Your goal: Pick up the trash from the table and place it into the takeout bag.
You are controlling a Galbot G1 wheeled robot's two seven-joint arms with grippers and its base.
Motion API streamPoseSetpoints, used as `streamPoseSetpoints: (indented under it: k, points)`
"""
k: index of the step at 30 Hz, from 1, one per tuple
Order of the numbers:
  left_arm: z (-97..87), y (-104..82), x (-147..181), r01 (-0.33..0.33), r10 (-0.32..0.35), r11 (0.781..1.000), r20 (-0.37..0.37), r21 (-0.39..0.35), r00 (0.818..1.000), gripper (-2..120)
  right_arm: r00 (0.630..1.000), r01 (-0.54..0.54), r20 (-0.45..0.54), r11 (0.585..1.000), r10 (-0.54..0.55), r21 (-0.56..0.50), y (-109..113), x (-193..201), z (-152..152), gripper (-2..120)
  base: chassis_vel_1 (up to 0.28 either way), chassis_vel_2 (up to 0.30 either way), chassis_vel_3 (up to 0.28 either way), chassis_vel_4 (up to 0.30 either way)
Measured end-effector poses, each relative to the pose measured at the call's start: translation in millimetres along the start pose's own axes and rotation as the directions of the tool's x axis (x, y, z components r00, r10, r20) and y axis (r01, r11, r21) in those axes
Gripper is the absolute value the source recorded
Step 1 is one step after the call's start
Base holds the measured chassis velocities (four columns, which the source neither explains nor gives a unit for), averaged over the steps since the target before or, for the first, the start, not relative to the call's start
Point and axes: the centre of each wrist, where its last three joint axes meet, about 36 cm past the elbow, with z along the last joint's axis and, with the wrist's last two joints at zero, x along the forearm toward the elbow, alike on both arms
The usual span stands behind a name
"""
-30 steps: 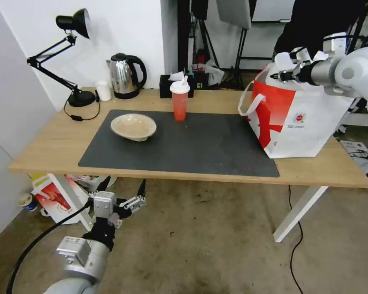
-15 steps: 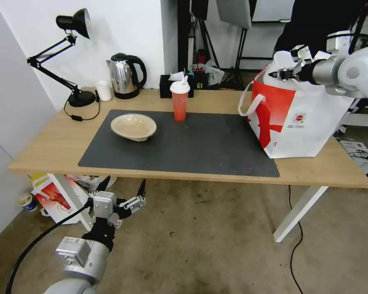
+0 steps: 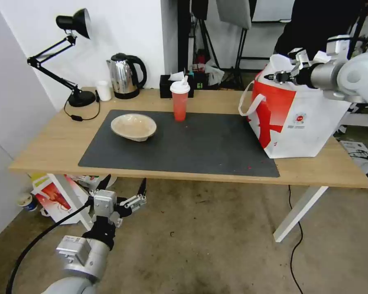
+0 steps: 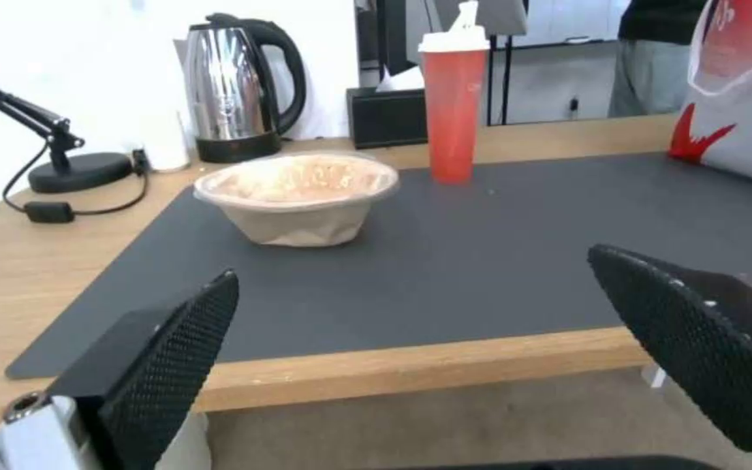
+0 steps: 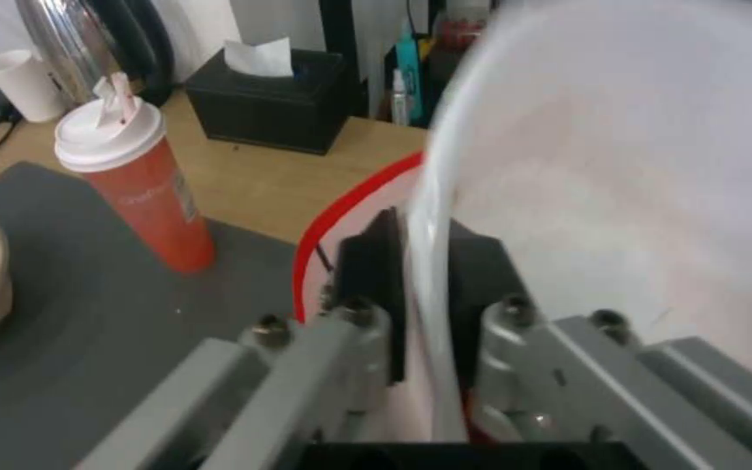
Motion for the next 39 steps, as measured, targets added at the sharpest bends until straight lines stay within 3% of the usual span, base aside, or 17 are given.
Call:
streamPoseSetpoints:
  k: [25, 34, 38, 39]
  points:
    - [-3.1, -0.7, 5, 0.004, -0.004, 1.0, 0.002, -0.005, 1.0, 100, 0.999, -0.028, 0.025, 0.999, 0.027, 0.047, 4, 16, -8, 100, 0.0, 0.0, 0.0, 0.0]
    - [-4.1, -0.8, 6, 0.005, -0.005, 1.0, 0.004, -0.006, 1.0, 100, 0.971, 0.058, 0.227, 0.996, -0.072, 0.07, 36, 61, -24, 100, 0.0, 0.0, 0.0, 0.0]
    - [-5.2, -0.4, 6, 0.007, -0.007, 1.0, 0.007, -0.008, 1.0, 100, 0.907, 0.082, 0.404, 0.991, -0.119, 0.108, 63, 87, -15, 100, 0.0, 0.0, 0.0, 0.0]
    - [-5.2, -0.4, 6, 0.007, -0.007, 1.0, 0.007, -0.008, 1.0, 100, 0.907, 0.082, 0.404, 0.991, -0.119, 0.108, 63, 87, -15, 100, 0.0, 0.0, 0.0, 0.0]
